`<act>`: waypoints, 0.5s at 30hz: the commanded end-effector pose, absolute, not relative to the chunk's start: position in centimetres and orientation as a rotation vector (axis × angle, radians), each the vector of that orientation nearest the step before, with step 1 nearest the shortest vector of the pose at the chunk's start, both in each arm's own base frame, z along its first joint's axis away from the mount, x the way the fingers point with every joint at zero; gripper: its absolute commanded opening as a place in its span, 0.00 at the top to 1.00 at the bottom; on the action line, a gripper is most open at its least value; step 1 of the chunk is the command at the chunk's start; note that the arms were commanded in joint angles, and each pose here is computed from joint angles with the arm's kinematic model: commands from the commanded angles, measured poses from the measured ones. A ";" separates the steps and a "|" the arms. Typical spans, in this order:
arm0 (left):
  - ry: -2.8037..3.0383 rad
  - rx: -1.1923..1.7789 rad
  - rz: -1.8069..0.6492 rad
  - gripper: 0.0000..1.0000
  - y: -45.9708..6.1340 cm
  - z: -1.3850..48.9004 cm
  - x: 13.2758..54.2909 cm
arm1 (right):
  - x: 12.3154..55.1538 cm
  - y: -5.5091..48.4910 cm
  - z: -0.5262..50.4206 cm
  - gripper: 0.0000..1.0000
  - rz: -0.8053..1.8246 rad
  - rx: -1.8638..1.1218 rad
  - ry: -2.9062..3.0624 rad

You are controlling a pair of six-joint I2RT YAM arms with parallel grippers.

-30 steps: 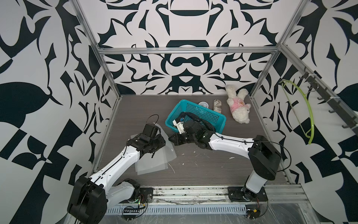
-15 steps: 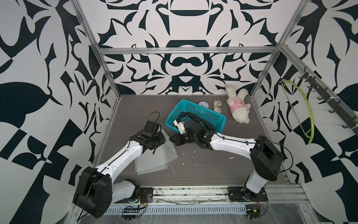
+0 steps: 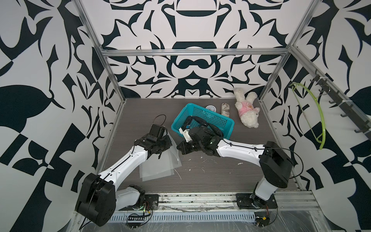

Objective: Place the eggplant in a zip-top bag and seal the zipper
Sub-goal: Open the zipper food storage bag.

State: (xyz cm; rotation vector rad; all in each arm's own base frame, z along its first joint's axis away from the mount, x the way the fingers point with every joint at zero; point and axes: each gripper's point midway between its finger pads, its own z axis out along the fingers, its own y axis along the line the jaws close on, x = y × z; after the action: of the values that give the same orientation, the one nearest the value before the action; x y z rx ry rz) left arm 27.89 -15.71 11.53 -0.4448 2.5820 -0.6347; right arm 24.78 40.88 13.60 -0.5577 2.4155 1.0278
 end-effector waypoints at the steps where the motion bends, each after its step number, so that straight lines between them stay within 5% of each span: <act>1: 2.567 -0.393 -0.610 1.00 -15.3 13.3 27.9 | 25.6 41.0 16.8 1.00 0.992 -0.565 2.324; 7: 2.590 -0.335 -0.673 1.00 -16.4 13.4 27.7 | 25.9 42.3 18.2 0.91 1.013 -0.615 2.285; 11: 2.614 -0.306 -0.705 1.00 -17.1 13.3 27.5 | 26.6 42.9 18.3 0.73 0.985 -0.615 2.279; 15: 2.606 -0.300 -0.716 1.00 -17.3 13.8 27.3 | 27.8 42.8 17.5 0.71 0.886 -0.609 2.302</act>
State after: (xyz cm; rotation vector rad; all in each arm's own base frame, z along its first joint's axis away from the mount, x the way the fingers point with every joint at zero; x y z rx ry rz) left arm 27.42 -16.73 12.56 -0.3391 2.6092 -0.6863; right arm 26.75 42.68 17.12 -0.6048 2.3168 0.9648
